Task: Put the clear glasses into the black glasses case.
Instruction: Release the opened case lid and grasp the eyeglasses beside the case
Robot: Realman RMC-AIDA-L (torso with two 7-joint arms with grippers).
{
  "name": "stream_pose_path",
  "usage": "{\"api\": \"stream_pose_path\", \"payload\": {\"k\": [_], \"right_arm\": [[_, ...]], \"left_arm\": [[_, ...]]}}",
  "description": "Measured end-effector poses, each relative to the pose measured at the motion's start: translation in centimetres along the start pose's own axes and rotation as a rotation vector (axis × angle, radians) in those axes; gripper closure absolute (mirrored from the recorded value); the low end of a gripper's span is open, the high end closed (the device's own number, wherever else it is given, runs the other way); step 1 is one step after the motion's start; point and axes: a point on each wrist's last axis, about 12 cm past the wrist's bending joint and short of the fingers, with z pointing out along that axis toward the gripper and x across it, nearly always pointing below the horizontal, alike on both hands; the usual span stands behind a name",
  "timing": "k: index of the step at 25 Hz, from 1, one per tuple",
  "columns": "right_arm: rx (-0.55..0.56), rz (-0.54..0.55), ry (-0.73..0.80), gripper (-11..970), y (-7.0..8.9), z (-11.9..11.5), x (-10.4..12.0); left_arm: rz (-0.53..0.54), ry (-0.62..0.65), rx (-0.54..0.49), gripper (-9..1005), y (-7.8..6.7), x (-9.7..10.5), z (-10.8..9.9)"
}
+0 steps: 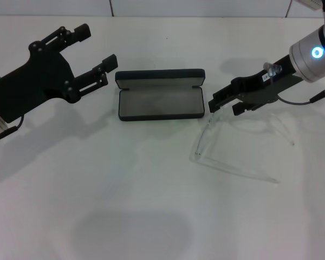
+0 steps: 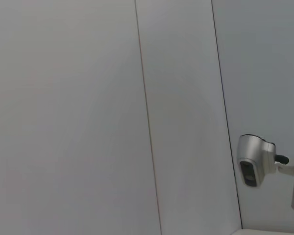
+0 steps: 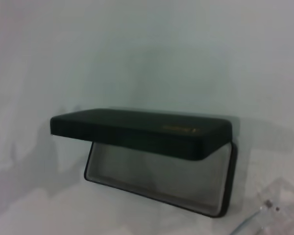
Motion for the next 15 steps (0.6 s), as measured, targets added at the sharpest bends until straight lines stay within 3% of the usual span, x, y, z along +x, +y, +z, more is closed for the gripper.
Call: {"api": "stream_pose_path", "payload": {"k": [6, 15], "right_arm": [[-0.003, 0.009, 0.027, 281, 0.3, 0.8, 0.1], [0.004, 0.001, 0.051, 290, 2.1, 2.1, -1.2]], "left_arm": [[0.001, 0.001, 0.001, 223, -0.1, 0.1, 0.1], [0.001, 0.004, 0.000, 224, -0.2, 0.2, 0.0]]}}
